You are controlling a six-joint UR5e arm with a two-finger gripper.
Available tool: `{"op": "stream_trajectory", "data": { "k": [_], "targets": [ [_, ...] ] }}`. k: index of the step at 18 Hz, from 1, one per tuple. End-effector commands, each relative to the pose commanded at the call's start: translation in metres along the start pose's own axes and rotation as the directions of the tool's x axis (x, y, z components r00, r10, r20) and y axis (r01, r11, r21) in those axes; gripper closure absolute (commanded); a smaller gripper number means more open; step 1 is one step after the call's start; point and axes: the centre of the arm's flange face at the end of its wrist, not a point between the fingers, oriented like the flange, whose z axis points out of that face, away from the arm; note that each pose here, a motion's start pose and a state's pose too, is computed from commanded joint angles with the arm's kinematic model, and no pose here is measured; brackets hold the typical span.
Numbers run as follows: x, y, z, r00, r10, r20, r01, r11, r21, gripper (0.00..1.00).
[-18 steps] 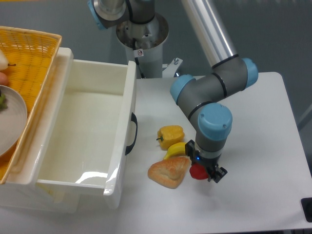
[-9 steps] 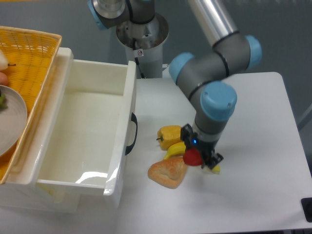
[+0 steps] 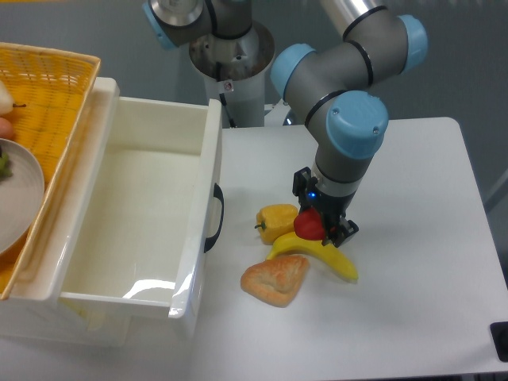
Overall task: Pick up the red pepper
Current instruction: 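Lift the gripped red pepper up off the table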
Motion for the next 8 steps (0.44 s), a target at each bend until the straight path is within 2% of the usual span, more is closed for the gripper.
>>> {"op": "stream_trajectory", "data": {
  "k": [4,5,8],
  "targets": [
    [0.0099,0.0024,0.0015,1.0,-0.004,-0.006,0.004,1.0,-0.002,0.6],
    [0.0106,0.0033,0.0023,1.0,-0.004,-0.006,0.004,1.0,0.0,0.53],
    [0.0122,0.0062,0.0027,1.0,-0.008,-0.007,0.008,1.0,0.0,0.54]
  ]
}}
